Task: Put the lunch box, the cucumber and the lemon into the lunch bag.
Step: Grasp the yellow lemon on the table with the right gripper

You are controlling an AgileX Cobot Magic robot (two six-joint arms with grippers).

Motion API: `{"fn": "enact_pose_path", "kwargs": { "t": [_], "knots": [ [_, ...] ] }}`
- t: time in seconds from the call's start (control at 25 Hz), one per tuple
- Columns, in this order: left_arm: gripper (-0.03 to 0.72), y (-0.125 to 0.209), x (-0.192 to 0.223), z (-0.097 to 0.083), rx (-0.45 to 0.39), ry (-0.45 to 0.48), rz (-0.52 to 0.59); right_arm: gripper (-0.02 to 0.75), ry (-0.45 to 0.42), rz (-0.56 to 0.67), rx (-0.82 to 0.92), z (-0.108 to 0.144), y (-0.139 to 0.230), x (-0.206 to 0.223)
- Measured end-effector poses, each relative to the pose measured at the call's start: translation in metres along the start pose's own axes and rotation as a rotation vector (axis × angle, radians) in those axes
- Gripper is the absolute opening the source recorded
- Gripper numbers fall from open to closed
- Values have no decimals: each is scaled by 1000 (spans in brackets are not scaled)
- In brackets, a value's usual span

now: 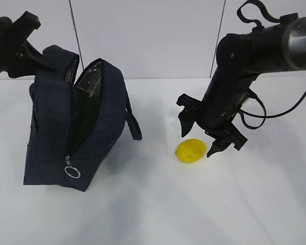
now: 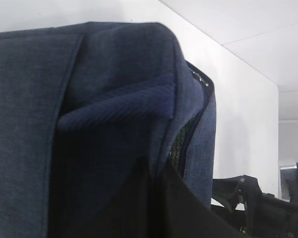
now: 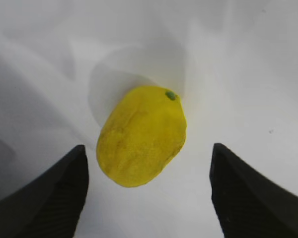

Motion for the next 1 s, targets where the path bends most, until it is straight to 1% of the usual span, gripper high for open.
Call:
{"fn": "enact_pose_path", "kwargs": {
  "t": [0.12,0.36,0.84,1.0],
  "knots": [
    [-7,0,0,0,0,0,0,576,-9,-5,3,2,-1,3],
    [-7,0,0,0,0,0,0,576,12,8,10,-2,-1,17],
    [-7,0,0,0,0,0,0,576,-30,-3,16,8,0,29],
    [-7,0,0,0,0,0,0,576,-29,-2,18,8,-1,33]
  ]
}}
Point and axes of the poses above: a point on each arm's last joint axis where the gripper is mounted, x pointing out along that axis toward the gripper, z along the wrist's bending axis when the last joint is at zero, y = z × x, the point moved 10 cm from there along x, pointing out along that axis toward the gripper
